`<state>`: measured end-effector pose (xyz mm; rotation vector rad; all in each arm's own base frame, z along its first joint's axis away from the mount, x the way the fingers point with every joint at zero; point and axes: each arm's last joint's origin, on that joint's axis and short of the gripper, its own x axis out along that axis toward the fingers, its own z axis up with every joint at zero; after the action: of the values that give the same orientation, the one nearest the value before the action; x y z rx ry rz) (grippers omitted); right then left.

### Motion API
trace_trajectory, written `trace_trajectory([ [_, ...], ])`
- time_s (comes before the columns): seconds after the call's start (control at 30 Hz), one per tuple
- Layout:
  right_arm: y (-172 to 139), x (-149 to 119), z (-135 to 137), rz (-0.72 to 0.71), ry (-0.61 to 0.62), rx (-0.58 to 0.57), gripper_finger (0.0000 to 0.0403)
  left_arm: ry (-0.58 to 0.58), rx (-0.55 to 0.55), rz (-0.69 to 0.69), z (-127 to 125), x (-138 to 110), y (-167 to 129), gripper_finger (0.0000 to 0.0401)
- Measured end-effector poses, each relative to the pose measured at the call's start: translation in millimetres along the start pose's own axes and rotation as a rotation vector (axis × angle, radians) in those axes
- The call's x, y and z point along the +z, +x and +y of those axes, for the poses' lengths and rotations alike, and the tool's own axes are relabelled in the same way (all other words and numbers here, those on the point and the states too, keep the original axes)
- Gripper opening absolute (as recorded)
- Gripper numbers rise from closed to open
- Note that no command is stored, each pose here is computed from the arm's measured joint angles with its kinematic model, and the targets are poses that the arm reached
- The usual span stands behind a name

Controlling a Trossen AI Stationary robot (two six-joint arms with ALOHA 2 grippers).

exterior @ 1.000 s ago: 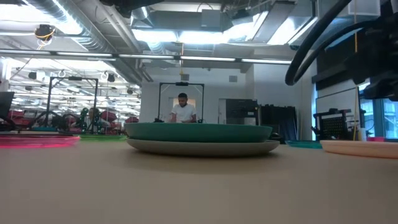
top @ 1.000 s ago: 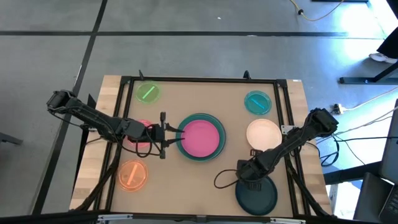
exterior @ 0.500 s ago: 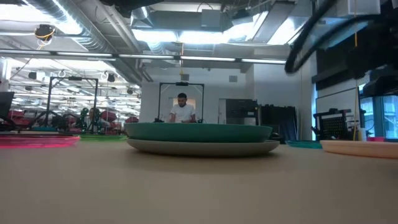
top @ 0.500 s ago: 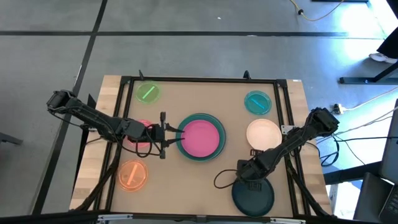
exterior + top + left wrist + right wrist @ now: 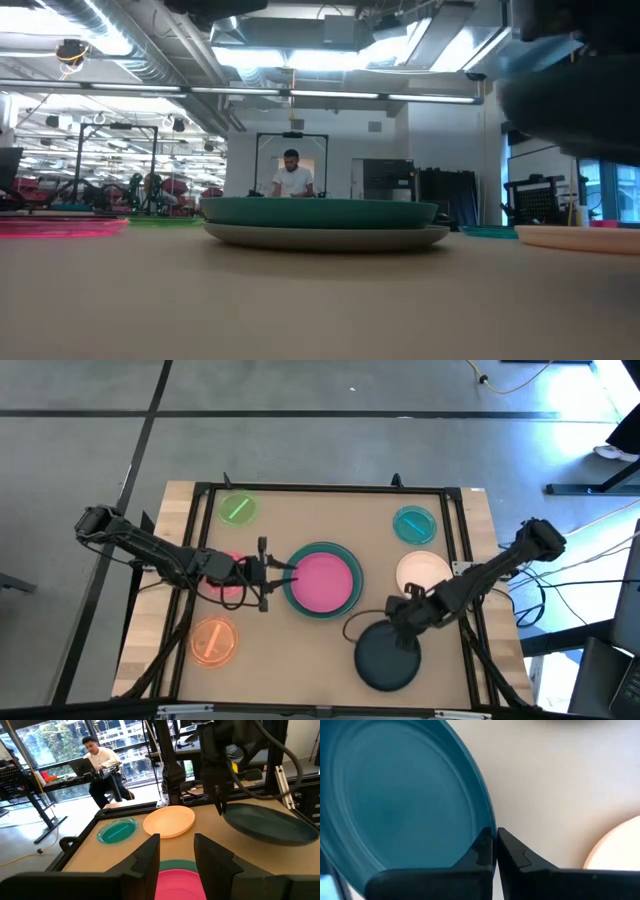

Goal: Stack plastic plates
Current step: Stack the black plate on top of the pink plate

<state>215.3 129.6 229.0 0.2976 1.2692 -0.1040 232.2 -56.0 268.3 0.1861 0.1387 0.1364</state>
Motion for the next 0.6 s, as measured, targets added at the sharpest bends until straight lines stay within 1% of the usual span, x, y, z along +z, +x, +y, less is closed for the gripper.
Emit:
trace_trajectory([
  [0.17,-8.7,14.4,-10.0,-0.081,0.037,0.044,0.0001,-0.005,-0.001,0.0,-0.1,0.0,0.0,0.0114],
  [0.37,-9.9,38.9,-27.6,-0.2,0.116,0.032,0.0001,-0.006,-0.001,0.0,-0.1,0.0,0.0,0.0114],
  [0.6,-12.9,66.8,-47.3,-0.336,0.14,0.059,0.0001,-0.005,-0.001,0.0,-0.1,0.0,0.0,0.0114],
])
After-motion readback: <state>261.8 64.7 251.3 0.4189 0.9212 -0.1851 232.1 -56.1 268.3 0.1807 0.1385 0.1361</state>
